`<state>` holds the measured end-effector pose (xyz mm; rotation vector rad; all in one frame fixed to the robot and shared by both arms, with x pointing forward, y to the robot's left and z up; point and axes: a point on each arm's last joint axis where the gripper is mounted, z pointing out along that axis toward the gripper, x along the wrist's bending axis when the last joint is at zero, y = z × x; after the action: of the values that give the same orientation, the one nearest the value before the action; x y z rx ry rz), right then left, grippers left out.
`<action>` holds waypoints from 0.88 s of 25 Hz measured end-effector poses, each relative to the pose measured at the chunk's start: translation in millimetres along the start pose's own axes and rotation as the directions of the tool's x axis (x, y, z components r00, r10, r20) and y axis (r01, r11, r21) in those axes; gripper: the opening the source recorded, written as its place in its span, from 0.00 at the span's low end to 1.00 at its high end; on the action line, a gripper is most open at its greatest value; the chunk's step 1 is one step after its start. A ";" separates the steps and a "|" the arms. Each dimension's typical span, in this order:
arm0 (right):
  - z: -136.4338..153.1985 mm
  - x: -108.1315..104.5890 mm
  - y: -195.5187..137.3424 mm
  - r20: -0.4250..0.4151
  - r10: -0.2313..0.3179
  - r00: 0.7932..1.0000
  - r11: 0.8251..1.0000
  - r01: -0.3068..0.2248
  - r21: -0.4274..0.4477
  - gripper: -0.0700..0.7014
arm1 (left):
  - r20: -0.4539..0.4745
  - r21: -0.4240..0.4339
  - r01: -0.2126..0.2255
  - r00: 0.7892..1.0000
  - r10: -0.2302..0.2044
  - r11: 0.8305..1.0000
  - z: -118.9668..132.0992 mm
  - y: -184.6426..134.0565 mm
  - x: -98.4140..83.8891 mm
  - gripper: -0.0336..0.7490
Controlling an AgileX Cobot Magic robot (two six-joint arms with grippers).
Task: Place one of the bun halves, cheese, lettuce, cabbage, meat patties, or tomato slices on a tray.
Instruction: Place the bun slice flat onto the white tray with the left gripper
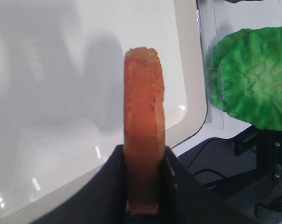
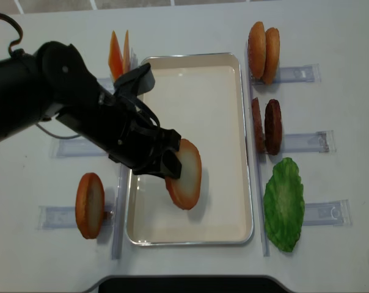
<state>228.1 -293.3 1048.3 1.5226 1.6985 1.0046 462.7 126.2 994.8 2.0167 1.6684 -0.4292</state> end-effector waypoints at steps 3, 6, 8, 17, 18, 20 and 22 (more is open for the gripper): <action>0.0 0.0 0.0 0.000 0.000 1.000 1.000 0.000 0.000 0.79 | 0.055 0.001 0.010 0.998 -0.010 1.000 12.6 7.2 4.1 0.22; 0.0 0.0 0.0 0.000 0.000 1.000 1.000 0.000 0.000 0.79 | 0.094 0.009 0.023 0.995 -0.023 1.000 24.4 11.4 6.3 0.22; 0.0 0.0 0.0 0.000 0.000 1.000 1.000 0.000 0.000 0.79 | 0.101 0.022 0.023 0.995 -0.025 0.999 30.5 12.3 8.2 0.22; 0.0 0.0 0.0 0.000 0.000 1.000 1.000 0.000 0.000 0.79 | 0.109 0.058 0.044 0.993 -0.050 0.997 45.9 13.7 14.2 0.22; 0.0 0.0 0.0 0.000 0.000 1.000 1.000 0.000 0.000 0.79 | 0.106 0.064 0.046 0.993 -0.053 0.997 47.9 13.7 15.3 0.22; 0.0 0.0 0.0 0.000 0.000 1.000 1.000 0.000 0.000 0.79 | 0.100 0.074 0.050 0.993 -0.058 0.996 51.2 13.6 17.3 0.22; 0.0 0.0 0.0 0.000 0.000 1.000 1.000 0.000 0.000 0.79 | 0.095 0.083 0.056 0.994 -0.063 0.995 54.4 13.6 19.2 0.22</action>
<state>228.1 -293.3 1048.3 1.5226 1.6985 1.0046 483.3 110.3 941.7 1.9729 1.6796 -0.6142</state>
